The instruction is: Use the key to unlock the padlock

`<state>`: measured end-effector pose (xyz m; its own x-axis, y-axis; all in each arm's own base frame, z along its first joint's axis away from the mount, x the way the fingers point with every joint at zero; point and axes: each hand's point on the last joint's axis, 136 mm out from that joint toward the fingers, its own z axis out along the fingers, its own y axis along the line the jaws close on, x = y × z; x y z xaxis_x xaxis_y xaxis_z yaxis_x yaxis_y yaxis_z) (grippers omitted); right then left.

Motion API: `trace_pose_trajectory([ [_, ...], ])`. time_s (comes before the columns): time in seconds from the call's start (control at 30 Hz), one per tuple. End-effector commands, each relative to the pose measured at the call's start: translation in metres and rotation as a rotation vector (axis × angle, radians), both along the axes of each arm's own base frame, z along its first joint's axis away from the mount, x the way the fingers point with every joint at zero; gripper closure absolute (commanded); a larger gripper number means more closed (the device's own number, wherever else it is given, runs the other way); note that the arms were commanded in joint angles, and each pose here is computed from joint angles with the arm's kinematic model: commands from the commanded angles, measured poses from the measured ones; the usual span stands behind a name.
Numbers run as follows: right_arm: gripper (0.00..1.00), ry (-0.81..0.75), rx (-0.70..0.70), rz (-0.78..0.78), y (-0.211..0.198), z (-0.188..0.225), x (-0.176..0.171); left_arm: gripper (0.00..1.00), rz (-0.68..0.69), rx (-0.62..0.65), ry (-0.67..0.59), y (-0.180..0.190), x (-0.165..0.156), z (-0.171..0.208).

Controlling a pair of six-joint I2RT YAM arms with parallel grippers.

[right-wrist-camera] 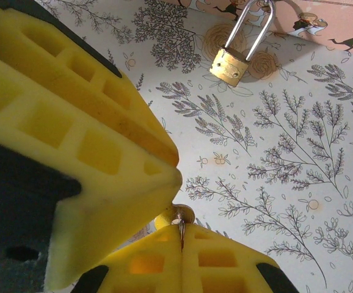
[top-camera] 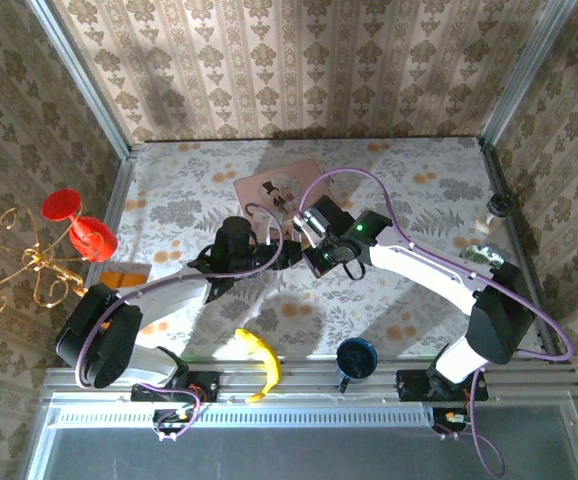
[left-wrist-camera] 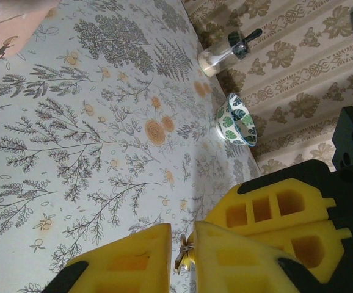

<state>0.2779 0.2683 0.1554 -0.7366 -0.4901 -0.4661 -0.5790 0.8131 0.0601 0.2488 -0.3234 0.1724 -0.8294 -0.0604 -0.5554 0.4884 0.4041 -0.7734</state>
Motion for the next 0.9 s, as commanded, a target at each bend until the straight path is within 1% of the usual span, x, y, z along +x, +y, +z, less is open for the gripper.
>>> trace_pose_trajectory([
  [0.0,1.0,-0.01,0.022,-0.009,0.001,0.005,-0.002,0.89,-0.013,-0.019,-0.018,-0.005,0.0,0.008],
  [0.07,1.0,-0.016,0.026,-0.01,0.002,0.007,-0.001,0.93,-0.013,-0.016,-0.016,-0.005,0.0,0.007],
  [0.17,1.0,-0.022,0.032,-0.013,0.003,0.008,0.0,0.94,-0.013,-0.01,-0.016,-0.004,-0.001,0.005],
  [0.23,1.0,-0.025,0.037,-0.016,0.003,0.009,0.0,0.99,-0.011,-0.003,-0.015,-0.003,-0.001,0.004],
  [0.27,1.0,-0.026,0.039,-0.017,0.003,0.009,0.001,1.0,-0.009,0.001,-0.016,-0.002,-0.002,0.003],
  [0.4,1.0,-0.032,0.047,-0.02,0.004,0.011,0.001,1.0,0.004,0.021,-0.036,0.002,-0.001,0.004],
  [0.53,0.99,-0.039,0.046,-0.023,0.001,0.014,0.001,1.0,0.029,0.06,-0.1,0.01,0.0,0.01],
  [0.67,0.83,-0.043,0.053,-0.021,-0.005,0.017,-0.006,1.0,0.059,0.106,-0.218,0.023,0.005,0.028],
  [0.83,0.69,-0.074,0.075,-0.041,-0.018,0.027,-0.014,1.0,0.091,0.162,-0.32,0.04,0.012,0.051],
  [0.87,0.68,-0.099,0.102,-0.046,-0.021,0.038,-0.016,1.0,0.089,0.161,-0.334,0.043,0.012,0.056],
])
